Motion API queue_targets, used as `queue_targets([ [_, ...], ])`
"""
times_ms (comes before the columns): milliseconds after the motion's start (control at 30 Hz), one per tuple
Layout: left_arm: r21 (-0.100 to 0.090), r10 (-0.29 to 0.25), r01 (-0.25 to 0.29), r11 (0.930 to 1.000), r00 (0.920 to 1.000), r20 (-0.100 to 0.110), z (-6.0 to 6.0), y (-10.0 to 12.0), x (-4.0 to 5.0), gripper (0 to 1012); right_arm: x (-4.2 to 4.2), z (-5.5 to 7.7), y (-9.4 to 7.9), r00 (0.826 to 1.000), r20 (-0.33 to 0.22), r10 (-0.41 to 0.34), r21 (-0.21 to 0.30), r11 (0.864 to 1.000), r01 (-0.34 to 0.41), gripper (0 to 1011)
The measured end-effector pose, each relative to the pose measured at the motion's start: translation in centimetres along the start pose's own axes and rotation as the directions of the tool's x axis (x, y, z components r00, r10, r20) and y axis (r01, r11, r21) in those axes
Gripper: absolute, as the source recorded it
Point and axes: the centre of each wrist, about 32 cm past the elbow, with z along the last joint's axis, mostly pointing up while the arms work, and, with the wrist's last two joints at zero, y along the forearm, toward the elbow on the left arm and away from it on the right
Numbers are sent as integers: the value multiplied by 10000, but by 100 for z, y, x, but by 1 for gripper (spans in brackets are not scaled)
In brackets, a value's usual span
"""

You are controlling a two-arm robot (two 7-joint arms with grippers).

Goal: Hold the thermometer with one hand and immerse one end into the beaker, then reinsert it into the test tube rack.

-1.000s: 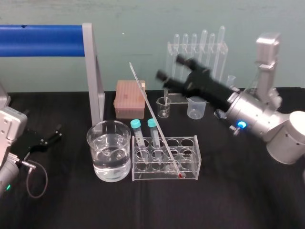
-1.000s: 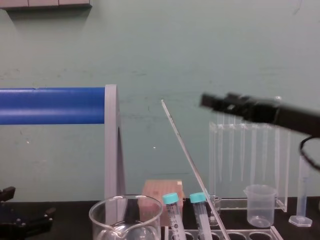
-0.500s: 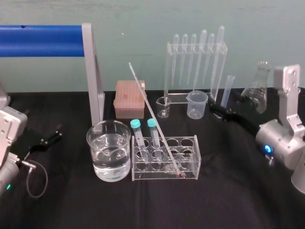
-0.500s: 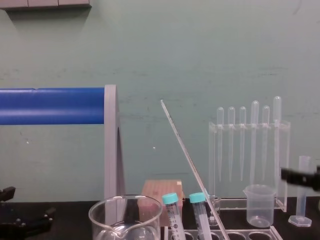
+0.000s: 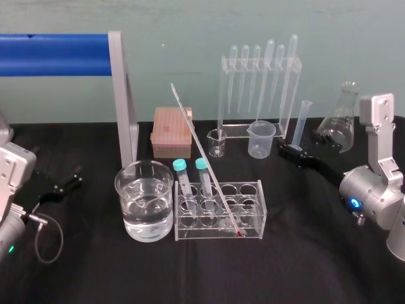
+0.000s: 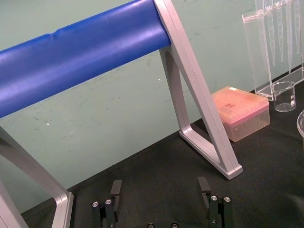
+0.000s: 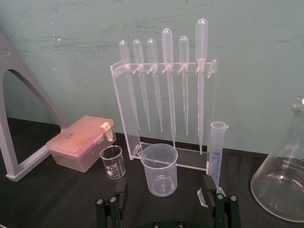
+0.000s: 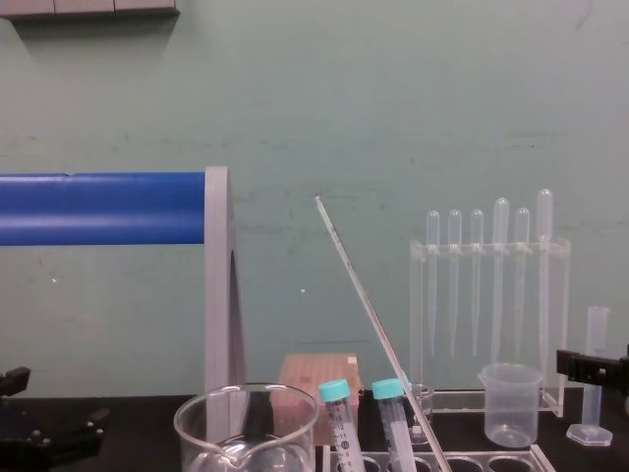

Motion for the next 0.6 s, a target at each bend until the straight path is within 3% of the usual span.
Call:
queue_targets([
  [600,-1,0,0,10000,10000,-1,0,0,0,1008,6,21,2,10000,1,21,105,9999,-21,1002],
])
